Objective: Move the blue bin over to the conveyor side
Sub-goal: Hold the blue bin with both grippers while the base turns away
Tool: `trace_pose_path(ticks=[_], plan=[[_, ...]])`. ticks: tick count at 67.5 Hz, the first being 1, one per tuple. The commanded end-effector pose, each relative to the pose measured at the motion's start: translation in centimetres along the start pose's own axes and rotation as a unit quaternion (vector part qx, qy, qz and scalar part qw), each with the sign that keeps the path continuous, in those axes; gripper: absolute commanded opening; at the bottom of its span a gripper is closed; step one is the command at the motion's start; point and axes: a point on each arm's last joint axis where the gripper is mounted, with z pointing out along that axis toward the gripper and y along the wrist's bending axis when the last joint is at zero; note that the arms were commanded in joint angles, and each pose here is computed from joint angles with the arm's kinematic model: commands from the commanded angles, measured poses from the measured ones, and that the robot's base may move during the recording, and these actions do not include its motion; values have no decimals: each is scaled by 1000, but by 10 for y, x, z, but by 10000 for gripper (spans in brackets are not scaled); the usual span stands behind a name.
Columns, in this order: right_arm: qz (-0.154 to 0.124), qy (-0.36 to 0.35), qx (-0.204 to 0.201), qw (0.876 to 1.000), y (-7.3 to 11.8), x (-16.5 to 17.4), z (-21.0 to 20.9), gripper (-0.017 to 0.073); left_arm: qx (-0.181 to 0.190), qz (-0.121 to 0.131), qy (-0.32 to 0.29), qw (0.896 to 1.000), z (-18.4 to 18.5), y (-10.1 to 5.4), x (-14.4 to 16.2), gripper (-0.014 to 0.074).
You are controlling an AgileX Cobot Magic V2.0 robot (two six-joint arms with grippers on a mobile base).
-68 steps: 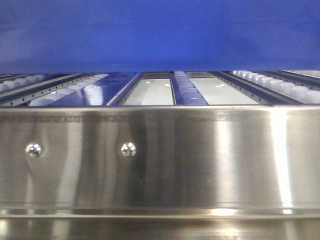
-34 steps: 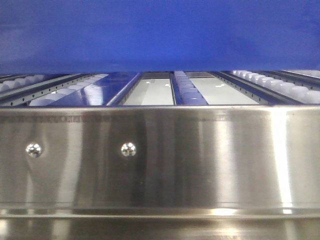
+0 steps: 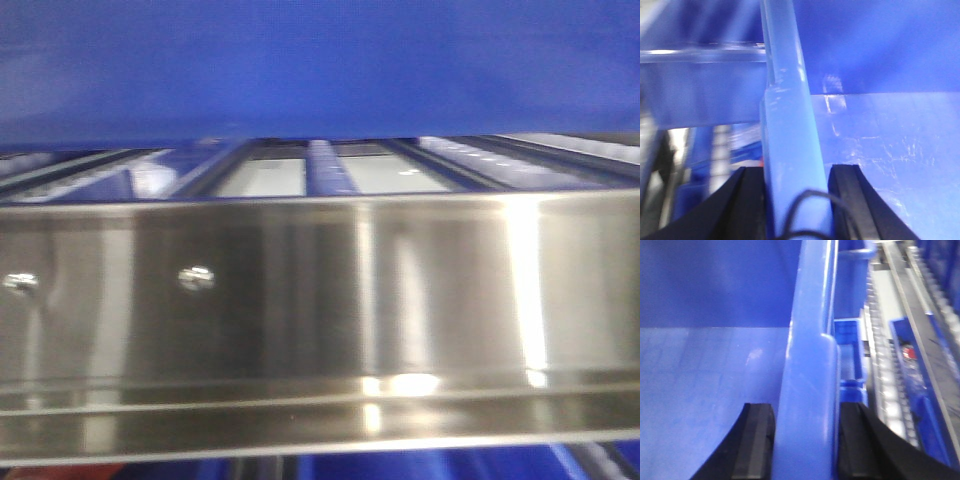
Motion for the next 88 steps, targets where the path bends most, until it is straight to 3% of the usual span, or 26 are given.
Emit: trace_pose_path(ticks=[1,88], plan=[[-24,-77,14,997,-4,-13,-12,-81,-8,17,-72,997,-11,0,-14,-16],[-24,-77,14,997,-4,-13,-12,-81,-8,17,-72,997,-11,0,-14,-16]])
